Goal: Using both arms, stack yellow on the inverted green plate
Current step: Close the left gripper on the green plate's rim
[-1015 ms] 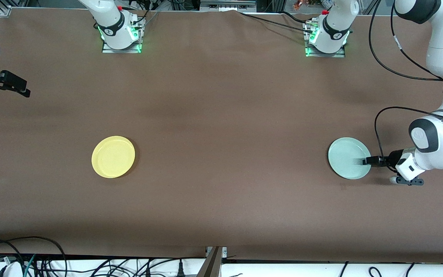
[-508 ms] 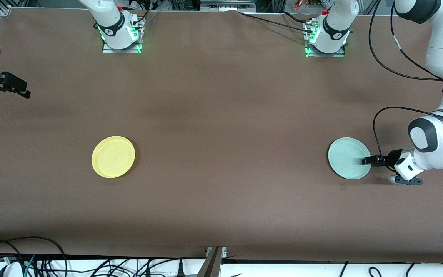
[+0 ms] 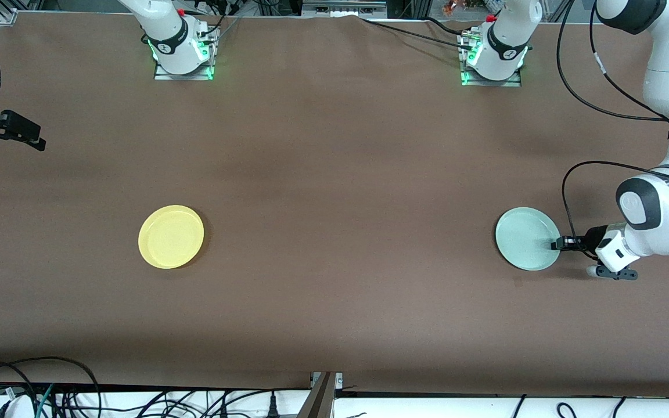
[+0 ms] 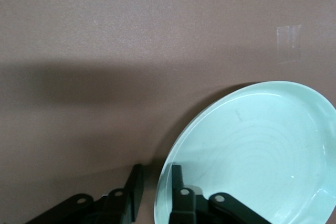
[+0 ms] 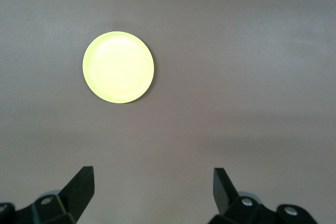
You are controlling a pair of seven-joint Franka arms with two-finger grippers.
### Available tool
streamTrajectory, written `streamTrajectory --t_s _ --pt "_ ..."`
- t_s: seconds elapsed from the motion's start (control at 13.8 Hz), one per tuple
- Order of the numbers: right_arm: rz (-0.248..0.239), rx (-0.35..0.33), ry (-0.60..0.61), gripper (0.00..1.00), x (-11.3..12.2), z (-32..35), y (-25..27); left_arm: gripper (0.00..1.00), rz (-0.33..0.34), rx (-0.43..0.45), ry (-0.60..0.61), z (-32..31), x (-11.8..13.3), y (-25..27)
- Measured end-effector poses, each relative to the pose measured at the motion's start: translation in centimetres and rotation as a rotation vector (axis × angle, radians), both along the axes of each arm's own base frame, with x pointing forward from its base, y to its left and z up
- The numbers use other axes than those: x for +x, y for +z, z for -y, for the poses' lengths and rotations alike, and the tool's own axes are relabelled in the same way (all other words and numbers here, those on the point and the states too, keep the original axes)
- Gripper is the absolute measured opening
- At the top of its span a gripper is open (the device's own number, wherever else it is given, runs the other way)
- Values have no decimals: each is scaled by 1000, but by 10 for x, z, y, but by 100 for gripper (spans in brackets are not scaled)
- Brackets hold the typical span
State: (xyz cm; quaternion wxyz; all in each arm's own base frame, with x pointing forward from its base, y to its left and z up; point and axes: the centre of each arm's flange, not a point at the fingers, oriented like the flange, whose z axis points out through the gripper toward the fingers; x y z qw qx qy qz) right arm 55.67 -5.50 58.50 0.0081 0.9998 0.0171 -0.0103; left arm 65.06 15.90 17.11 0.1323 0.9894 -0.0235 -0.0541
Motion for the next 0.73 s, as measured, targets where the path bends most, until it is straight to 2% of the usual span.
streamTrajectory --t_s 0.07,0.15,0.29,0.51,0.73 --pt "0 0 0 100 0 0 0 12 0 -1 -2 1 0 0" --pt "0 0 0 100 0 0 0 12 1 -1 -2 1 0 0" --pt "0 0 0 100 0 0 0 3 3 -4 -9 3 1 3" --pt "-1 0 0 100 0 0 0 3 13 -14 -23 14 5 6" --pt "-1 0 -1 100 0 0 -1 3 61 -35 -68 47 21 30"
